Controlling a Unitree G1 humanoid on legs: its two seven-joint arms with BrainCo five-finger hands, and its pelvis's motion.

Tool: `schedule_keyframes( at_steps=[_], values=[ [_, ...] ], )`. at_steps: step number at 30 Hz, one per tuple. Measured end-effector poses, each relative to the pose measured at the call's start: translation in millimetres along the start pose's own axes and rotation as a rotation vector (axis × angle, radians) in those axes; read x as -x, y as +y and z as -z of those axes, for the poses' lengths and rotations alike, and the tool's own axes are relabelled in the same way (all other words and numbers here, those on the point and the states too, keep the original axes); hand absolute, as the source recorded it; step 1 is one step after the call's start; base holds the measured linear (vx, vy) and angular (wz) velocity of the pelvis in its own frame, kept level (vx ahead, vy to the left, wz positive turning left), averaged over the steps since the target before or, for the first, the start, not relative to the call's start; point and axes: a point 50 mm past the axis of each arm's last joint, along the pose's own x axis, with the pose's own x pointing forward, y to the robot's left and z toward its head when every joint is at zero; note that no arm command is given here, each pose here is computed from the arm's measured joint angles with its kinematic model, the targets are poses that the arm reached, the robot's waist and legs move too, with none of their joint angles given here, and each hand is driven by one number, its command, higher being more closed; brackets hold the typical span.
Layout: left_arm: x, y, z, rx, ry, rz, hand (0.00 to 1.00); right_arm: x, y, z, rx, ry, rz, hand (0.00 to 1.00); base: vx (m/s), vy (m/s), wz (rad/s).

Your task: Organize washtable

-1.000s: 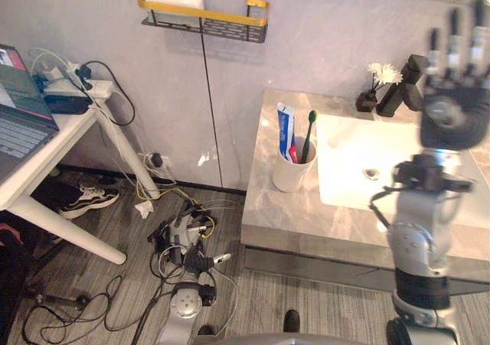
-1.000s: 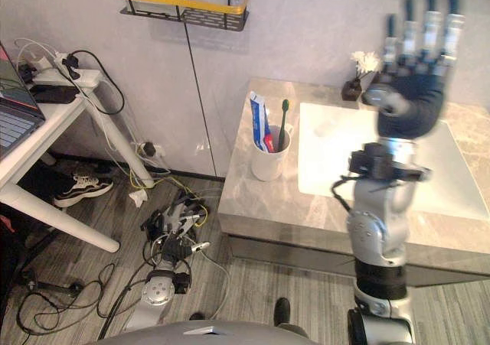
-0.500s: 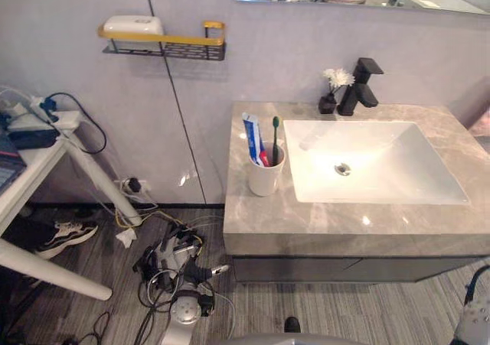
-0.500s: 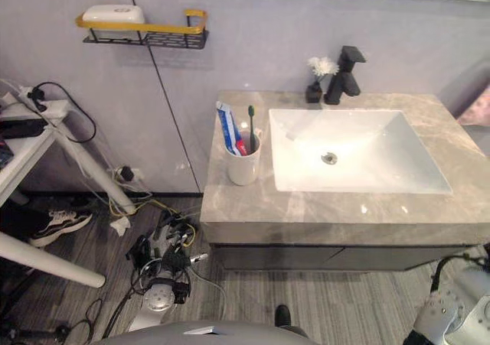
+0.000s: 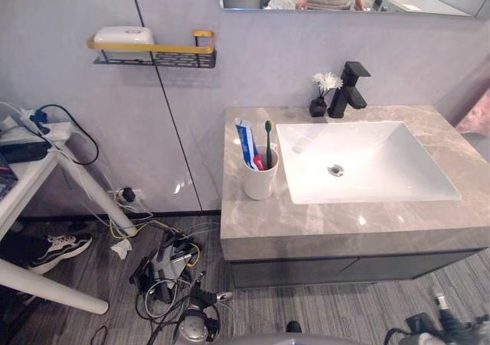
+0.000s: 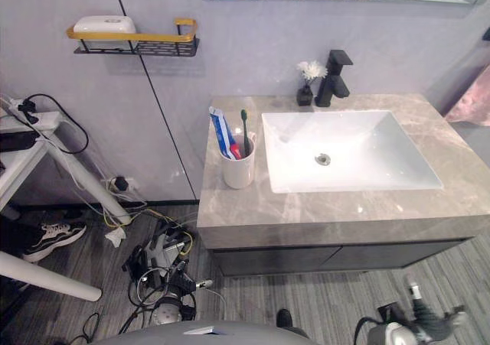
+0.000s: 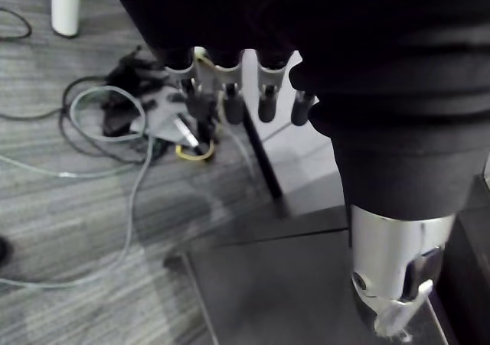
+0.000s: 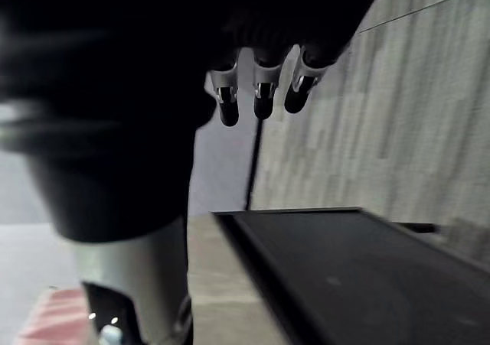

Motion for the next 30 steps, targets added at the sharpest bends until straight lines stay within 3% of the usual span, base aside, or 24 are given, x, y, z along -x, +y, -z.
schedule_keyframes(
  at_steps=[4, 7, 9, 14, 19, 23, 30],
  values=[
    [-2.5, 2.5, 1.0, -0.03, 0.003, -0.012, 0.0, 16.0, -24.1, 76.8, 0.258, 0.337, -0.013, 0.0, 0.0, -0.003, 0.01],
    [-7.0, 8.0, -5.9, -0.029, -0.019, -0.028, 0.0, 35.7, -48.5, 115.6, 0.345, 0.568, 0.01, 0.0, 0.03, -0.003, 0.05],
    [-11.3, 15.6, -16.3, 0.056, -0.041, -0.055, 0.0, 43.7, -62.2, 127.1, 0.353, 0.67, 0.034, 0.0, 0.03, 0.012, 0.04],
    [-14.1, 55.3, -65.8, 0.334, -0.234, -0.163, 0.0, 44.7, -55.8, 129.5, 0.429, 0.694, -0.092, 0.0, 0.01, 0.003, 0.22],
    [-6.0, 73.1, -93.3, 0.434, -0.367, -0.208, 0.0, 38.1, -42.6, 124.3, 0.546, 0.636, -0.203, 0.0, 0.01, 0.002, 0.07],
    [17.0, 95.9, -137.8, 0.564, -0.611, -0.259, 0.0, 35.9, -38.9, 122.3, 0.575, 0.617, -0.233, 0.0, 0.0, 0.0, 0.0],
    [58.9, 104.3, -188.2, 0.681, -0.929, -0.212, 0.0, 34.1, -37.1, 120.4, 0.582, 0.596, -0.26, 0.0, -0.01, 0.001, 0.04]
  ],
)
